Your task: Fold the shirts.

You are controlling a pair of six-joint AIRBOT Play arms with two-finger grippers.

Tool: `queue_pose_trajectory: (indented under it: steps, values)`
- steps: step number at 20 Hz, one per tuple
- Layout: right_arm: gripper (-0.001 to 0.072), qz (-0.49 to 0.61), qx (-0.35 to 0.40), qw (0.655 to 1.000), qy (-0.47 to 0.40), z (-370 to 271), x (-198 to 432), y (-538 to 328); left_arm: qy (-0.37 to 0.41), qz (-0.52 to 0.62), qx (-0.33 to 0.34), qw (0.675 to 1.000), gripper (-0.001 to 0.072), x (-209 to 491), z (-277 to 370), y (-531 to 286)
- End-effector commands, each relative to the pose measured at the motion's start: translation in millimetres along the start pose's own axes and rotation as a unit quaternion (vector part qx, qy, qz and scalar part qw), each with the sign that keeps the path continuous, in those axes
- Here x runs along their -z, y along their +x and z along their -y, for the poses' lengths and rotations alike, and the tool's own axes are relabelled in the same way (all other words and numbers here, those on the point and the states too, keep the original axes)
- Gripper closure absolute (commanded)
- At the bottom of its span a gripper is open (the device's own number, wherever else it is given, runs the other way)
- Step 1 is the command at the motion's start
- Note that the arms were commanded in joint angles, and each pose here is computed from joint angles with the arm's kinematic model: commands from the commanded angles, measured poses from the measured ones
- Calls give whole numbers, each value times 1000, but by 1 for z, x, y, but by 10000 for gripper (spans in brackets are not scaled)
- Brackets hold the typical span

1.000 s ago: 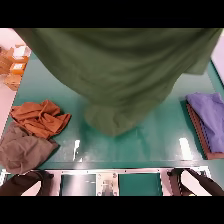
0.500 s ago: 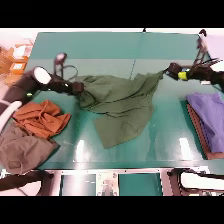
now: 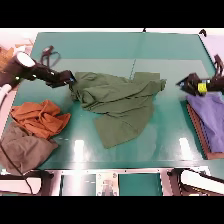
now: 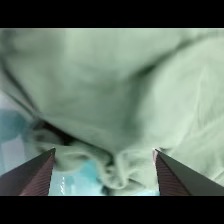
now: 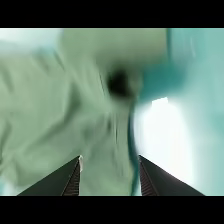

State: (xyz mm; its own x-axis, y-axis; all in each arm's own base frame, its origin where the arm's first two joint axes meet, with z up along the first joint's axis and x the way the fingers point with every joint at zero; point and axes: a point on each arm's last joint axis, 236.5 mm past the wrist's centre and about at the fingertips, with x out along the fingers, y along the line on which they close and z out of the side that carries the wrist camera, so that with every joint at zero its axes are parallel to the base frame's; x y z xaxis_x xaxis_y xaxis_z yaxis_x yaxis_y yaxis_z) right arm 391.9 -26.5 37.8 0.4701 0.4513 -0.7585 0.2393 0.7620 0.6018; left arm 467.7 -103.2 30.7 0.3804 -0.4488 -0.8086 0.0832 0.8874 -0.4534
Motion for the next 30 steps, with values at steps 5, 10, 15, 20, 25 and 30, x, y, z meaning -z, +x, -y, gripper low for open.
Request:
queue_pose_trajectory:
  steps: [5, 10, 15, 20, 25, 30]
  values:
    - [302, -157, 7, 982, 108, 17, 208, 75, -11, 10, 6, 1000, 17, -20, -12, -36]
    - [303, -170, -8, 981, 94, -16, 247, 123, -13, 5, 11, 1000, 17, -18, -10, -36]
    - [691, -182, -22, 982, 38, -34, 238, 128, -12, -10, 12, 1000, 17, -10, -9, -36]
    - [692, -34, 92, 994, 50, 35, 79, 26, -11, -38, 17, 999, 17, 3, -7, -37]
    - [692, 24, 172, 980, 102, 106, 34, -38, -18, -68, 22, 997, 17, 18, -2, -34]
    - [692, -36, 181, 976, 111, 123, 51, -11, -38, -194, 31, 980, 18, 107, 7, 11]
